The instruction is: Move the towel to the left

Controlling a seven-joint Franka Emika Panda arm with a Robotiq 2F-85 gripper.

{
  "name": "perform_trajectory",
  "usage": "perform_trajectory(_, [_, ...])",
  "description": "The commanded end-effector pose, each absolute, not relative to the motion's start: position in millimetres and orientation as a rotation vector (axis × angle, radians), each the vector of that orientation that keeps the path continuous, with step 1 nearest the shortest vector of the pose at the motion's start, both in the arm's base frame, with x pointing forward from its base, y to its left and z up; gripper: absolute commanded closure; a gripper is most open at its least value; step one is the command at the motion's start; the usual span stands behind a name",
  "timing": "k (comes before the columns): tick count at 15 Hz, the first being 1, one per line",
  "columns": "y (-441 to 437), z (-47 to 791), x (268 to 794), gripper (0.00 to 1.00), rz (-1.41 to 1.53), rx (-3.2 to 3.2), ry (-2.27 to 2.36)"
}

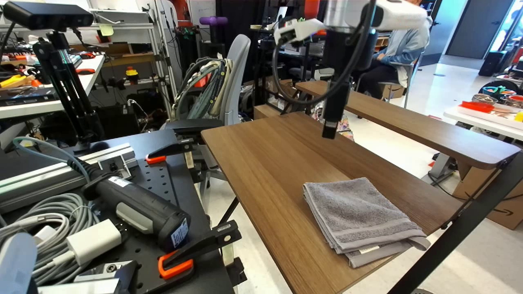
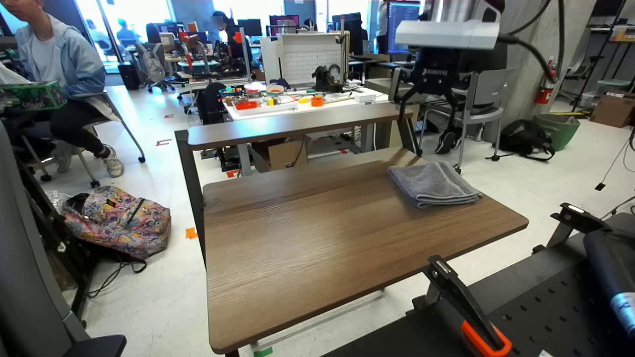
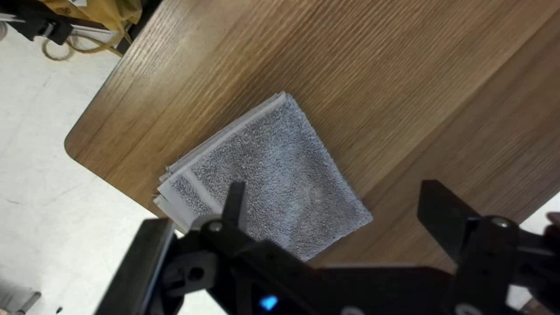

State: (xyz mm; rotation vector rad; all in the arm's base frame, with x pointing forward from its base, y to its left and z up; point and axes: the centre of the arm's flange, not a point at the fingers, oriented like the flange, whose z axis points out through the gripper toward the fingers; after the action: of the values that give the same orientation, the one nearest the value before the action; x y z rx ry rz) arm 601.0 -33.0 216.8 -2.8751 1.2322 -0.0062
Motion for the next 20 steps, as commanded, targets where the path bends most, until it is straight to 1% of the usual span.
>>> perform_trajectory(1, [-55, 169, 648, 0.0, 0.004, -2.791, 1.38])
perform_trajectory(6, [-78, 120, 656, 0.0, 0.019, -2.725, 1.545])
perform_trajectory(11, [-96, 93, 659, 0.0, -0.069, -2.654, 1.67])
perform_trajectory(15, [-101, 77, 658, 0.0, -0.045, -2.637, 1.719])
perform_trajectory(20, [-86, 63, 655, 0.0, 0.001, -2.683, 1.675])
